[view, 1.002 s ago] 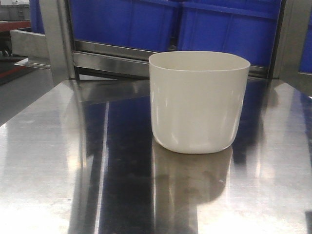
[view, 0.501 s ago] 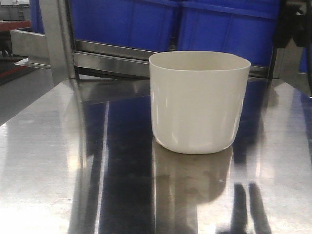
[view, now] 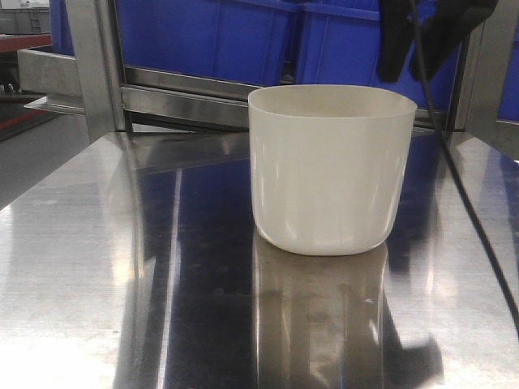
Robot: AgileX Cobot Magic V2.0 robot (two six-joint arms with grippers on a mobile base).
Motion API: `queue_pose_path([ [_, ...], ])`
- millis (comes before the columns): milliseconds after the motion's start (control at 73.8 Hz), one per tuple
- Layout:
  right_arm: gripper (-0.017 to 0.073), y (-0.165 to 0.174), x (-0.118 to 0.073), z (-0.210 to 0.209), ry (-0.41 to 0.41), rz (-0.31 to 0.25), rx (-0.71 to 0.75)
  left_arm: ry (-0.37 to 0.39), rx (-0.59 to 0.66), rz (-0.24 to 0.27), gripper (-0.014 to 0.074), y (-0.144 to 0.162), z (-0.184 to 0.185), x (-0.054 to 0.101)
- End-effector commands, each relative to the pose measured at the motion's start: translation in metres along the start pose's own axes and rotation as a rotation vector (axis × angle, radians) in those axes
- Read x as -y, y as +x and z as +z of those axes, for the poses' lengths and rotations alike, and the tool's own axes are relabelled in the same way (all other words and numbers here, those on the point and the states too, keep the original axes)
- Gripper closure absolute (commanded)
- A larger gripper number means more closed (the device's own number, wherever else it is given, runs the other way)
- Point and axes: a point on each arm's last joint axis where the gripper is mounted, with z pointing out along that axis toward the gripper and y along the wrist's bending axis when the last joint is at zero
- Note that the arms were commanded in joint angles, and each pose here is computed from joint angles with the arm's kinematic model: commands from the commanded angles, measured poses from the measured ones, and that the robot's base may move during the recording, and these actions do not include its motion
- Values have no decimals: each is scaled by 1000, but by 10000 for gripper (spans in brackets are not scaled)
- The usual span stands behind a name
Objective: Move white bin to right shelf second layer
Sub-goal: 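Close the right gripper on the white bin's rim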
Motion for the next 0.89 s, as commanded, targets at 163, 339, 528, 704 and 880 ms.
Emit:
queue_pose_path([
  [163,308,-11,-3,-6,-24,-25,69,1,63,-5,509,4,1,0],
  [339,308,-13,0,-1,-14,-19,61,1,63,-5,509,4,1,0],
  [528,308,-14,3,1,-5,-12,57,1,63,-5,509,4,1,0],
  [704,308,-15,1,13,3,-14,41,1,63,-5,509,4,1,0],
  [880,308,-15,1,18,-6,-16,54,1,63,-5,509,4,1,0],
])
